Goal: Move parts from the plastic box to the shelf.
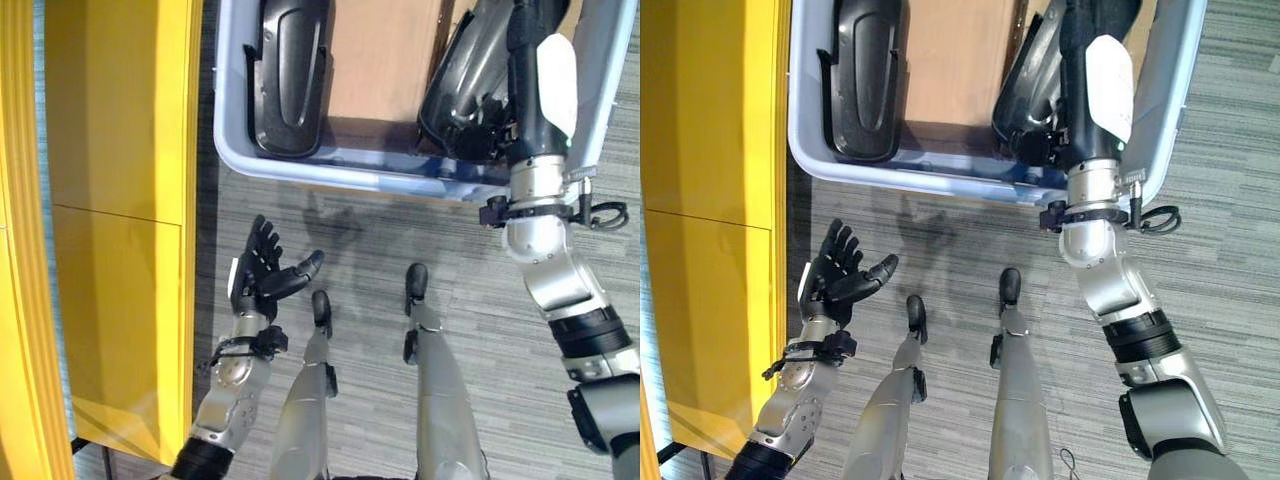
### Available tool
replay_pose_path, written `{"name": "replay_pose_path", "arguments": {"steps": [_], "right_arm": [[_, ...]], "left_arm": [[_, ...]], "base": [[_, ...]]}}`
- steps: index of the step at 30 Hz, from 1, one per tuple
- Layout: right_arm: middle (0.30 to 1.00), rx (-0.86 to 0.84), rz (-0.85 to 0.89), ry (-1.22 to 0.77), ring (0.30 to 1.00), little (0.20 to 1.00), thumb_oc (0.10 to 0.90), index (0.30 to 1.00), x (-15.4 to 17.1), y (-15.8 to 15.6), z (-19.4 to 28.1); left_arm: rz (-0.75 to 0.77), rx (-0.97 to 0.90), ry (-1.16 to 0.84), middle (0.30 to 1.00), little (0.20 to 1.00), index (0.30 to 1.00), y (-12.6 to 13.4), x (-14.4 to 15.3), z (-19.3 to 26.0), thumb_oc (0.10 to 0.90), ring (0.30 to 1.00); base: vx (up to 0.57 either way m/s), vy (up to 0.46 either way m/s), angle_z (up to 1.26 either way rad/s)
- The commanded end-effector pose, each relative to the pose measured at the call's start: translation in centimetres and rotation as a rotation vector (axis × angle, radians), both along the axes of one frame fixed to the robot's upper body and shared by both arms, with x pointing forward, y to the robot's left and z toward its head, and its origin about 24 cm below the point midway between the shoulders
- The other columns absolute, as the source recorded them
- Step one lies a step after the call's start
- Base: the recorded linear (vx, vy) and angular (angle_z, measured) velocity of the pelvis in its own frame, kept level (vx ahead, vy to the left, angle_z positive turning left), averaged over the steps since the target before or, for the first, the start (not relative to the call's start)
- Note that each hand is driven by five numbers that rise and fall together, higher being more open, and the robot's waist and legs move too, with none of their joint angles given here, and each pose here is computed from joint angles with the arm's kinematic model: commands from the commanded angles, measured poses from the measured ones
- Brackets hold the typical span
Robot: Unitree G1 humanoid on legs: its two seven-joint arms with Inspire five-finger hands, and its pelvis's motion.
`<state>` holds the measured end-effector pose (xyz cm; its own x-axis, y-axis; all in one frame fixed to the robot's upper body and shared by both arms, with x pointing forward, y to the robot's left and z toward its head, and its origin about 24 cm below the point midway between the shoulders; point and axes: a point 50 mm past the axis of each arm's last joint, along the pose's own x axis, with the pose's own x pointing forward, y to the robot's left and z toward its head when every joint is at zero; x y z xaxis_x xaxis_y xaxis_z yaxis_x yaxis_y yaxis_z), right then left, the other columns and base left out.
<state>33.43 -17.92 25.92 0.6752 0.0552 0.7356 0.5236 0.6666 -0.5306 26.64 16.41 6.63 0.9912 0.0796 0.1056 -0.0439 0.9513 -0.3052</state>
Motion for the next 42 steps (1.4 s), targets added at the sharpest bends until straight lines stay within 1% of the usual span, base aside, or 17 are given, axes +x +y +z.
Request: {"name": "replay_pose_path", "arguments": {"steps": [1,4,9,18,27,29,34,38,42], "right_arm": [[1.0,-0.053,0.111,-0.273,1.0,1.0,0.9,1.0,-2.6,2.8,4.8],[1.0,-0.053,0.112,-0.24,1.0,1.0,0.9,1.0,-2.0,3.1,4.3],[1.0,-0.065,0.067,-0.208,1.0,1.0,0.9,1.0,-1.2,2.8,3.9],[1.0,-0.036,0.021,-0.164,1.0,1.0,0.9,1.0,0.1,2.3,3.4],[1.0,-0.03,-0.086,-0.176,1.0,1.0,0.9,1.0,1.1,1.4,3.8],[1.0,-0.024,-0.087,-0.171,1.0,1.0,0.9,1.0,1.3,1.4,3.7],[1.0,0.004,-0.1,-0.136,1.0,1.0,0.9,1.0,2.1,1.6,3.1],[1.0,0.008,-0.111,-0.037,1.0,1.0,0.9,1.0,3.4,1.9,1.3],[1.0,0.014,-0.106,0.0,1.0,1.0,0.9,1.0,3.9,2.1,0.8]], "left_arm": [[0.019,0.028,-0.142,1.0,1.0,1.0,0.7,-1.4,2.2,0.9,1.0],[0.02,0.028,-0.142,1.0,1.0,1.0,0.6,-1.3,2.2,0.9,1.0],[0.014,0.025,-0.145,1.0,1.0,1.0,0.4,-1.2,2.3,0.9,1.0],[0.004,0.009,-0.141,1.0,1.0,1.0,0.0,-1.1,2.2,0.9,1.0],[0.003,0.007,-0.152,1.0,1.0,1.0,-0.3,-0.9,2.4,0.9,1.0],[0.003,0.008,-0.15,1.0,1.0,1.0,-0.3,-0.8,2.4,0.9,1.0],[-0.004,0.004,-0.155,1.0,1.0,1.0,-0.7,-0.7,2.5,0.9,1.0],[-0.015,-0.001,-0.148,1.0,1.0,1.0,-1.0,-0.5,2.3,0.9,1.0],[-0.015,-0.004,-0.146,1.0,1.0,1.0,-1.1,-0.5,2.3,0.9,1.0]], "base": [[0.0,0.0,0.0],[0.0,0.0,0.0],[0.0,0.0,0.0],[0.0,0.0,0.0],[0.0,0.0,0.0],[0.0,0.0,0.0],[0.0,0.0,0.0],[0.0,0.0,0.0],[0.0,0.0,0.0]]}}
